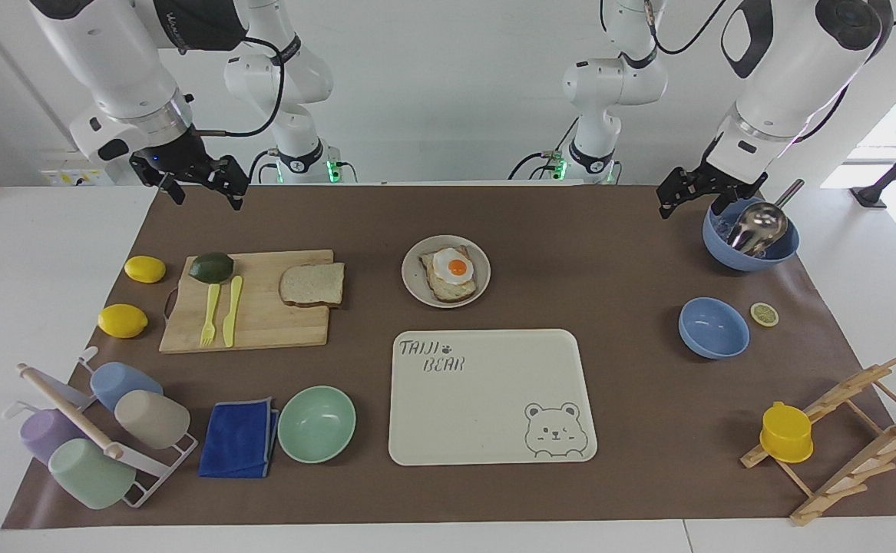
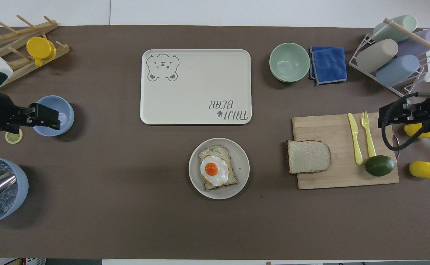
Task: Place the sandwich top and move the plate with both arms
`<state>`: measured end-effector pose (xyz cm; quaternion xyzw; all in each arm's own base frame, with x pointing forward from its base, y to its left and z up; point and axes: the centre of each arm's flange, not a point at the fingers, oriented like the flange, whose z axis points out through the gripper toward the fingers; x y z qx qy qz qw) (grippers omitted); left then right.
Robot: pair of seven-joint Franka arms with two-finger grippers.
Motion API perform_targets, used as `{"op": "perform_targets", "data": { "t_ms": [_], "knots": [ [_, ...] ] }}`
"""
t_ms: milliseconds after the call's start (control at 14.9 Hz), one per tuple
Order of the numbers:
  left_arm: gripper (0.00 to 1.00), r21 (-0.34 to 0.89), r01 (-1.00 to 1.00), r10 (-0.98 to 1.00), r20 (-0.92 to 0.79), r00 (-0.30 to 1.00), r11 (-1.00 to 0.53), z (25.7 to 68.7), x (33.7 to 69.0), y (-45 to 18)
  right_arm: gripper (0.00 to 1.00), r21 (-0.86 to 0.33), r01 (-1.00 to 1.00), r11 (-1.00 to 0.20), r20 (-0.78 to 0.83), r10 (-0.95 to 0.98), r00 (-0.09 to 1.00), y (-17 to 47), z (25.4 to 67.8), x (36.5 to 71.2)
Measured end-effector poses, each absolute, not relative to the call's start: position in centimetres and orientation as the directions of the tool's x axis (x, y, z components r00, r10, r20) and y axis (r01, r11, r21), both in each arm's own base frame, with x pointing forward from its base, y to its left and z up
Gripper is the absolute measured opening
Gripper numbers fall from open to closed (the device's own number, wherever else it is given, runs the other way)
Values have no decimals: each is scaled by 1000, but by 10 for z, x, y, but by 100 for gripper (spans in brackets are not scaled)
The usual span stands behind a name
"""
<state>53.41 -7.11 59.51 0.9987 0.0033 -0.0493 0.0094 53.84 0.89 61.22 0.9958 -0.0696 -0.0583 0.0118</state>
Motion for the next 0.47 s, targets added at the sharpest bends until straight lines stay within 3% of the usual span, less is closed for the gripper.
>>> {"op": "perform_targets", "data": {
  "t_ms": [469],
  "knots": [
    [100,18,8,6,-98,995,-1000,595,534,-71,100,33,-137,-990,-121,-140,983,9,610,538]
  ]
}}
